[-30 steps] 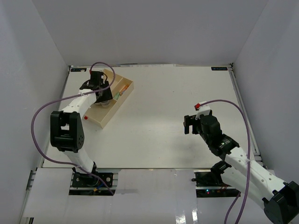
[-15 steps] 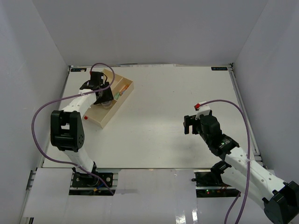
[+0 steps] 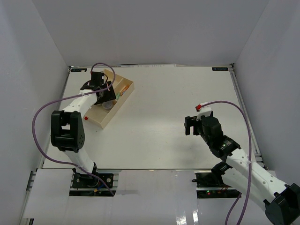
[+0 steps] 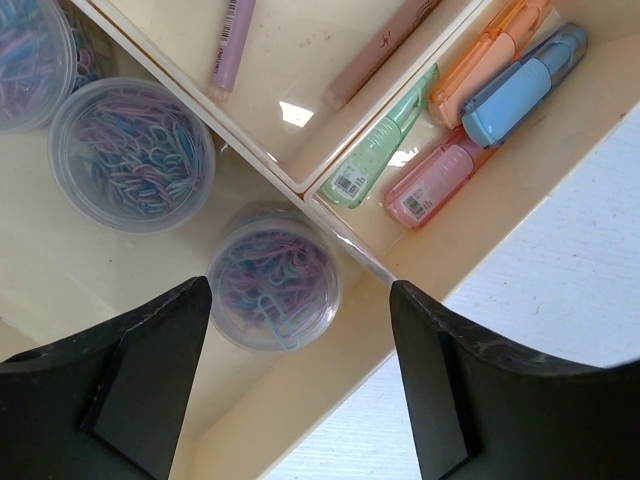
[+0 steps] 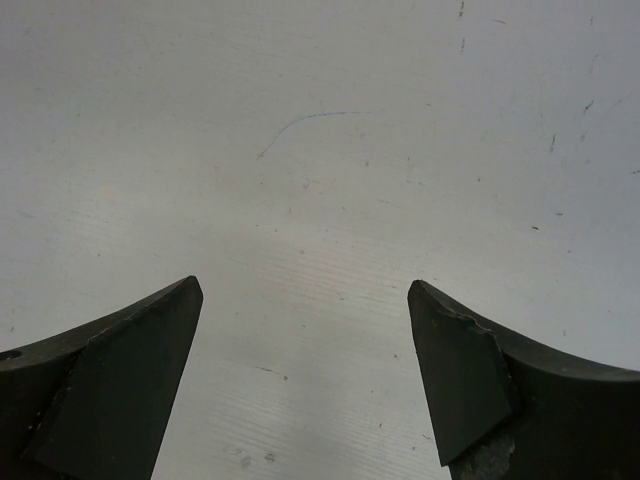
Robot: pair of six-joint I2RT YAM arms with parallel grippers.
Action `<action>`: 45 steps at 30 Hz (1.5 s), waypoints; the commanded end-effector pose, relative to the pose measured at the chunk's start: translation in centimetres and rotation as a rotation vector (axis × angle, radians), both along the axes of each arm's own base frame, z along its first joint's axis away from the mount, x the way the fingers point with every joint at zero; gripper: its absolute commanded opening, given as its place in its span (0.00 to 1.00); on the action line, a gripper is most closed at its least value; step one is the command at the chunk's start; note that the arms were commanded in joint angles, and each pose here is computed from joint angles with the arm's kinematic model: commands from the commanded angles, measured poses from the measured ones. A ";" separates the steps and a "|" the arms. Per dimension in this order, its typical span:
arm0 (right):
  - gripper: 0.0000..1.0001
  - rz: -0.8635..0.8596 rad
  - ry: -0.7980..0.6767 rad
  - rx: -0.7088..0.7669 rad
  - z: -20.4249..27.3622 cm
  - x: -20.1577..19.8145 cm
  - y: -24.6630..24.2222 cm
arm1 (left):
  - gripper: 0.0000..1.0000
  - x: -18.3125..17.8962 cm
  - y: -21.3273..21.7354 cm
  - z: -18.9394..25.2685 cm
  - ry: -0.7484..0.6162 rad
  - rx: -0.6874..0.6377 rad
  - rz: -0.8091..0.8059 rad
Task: Sort the stationery into containers
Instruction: Place the stationery in the storage box, then reset both arms
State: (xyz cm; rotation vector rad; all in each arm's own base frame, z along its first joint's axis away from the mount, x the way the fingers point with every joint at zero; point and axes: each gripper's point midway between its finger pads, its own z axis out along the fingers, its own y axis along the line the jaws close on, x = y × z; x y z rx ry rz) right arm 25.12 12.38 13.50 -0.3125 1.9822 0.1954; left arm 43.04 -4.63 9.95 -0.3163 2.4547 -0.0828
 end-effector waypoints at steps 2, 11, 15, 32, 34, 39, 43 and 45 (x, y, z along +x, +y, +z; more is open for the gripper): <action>0.90 -0.006 -0.048 0.031 1.4 0.4 0.1 | 0.84 0.8 -0.5 1.5 -0.046 -0.031 -0.004; 0.90 -0.020 -0.148 0.067 6.8 0.4 -0.5 | 0.98 -0.4 -0.7 12.5 -0.279 -0.059 -0.040; 0.90 -0.091 -0.229 0.077 10.9 0.1 -2.4 | 0.98 -3.9 0.1 17.2 -0.401 -0.032 -0.058; 0.90 -0.167 -0.453 0.150 17.0 -3.9 -7.0 | 0.98 -21.6 1.8 22.9 -0.751 -0.104 -0.027; 0.90 -0.177 -0.500 0.184 17.3 -4.6 -7.6 | 0.98 -22.6 2.1 21.8 -0.709 -0.096 -0.008; 0.90 -0.182 -0.513 0.181 16.6 -5.0 -8.1 | 0.98 -24.0 1.9 20.2 -0.667 -0.109 -0.020; 0.90 -0.197 -0.506 0.173 15.8 -4.9 -8.3 | 0.98 -25.1 2.1 20.8 -0.701 -0.113 -0.014; 0.90 -0.198 -0.503 0.170 15.2 -4.9 -8.3 | 0.98 -25.8 2.3 21.1 -0.723 -0.106 -0.016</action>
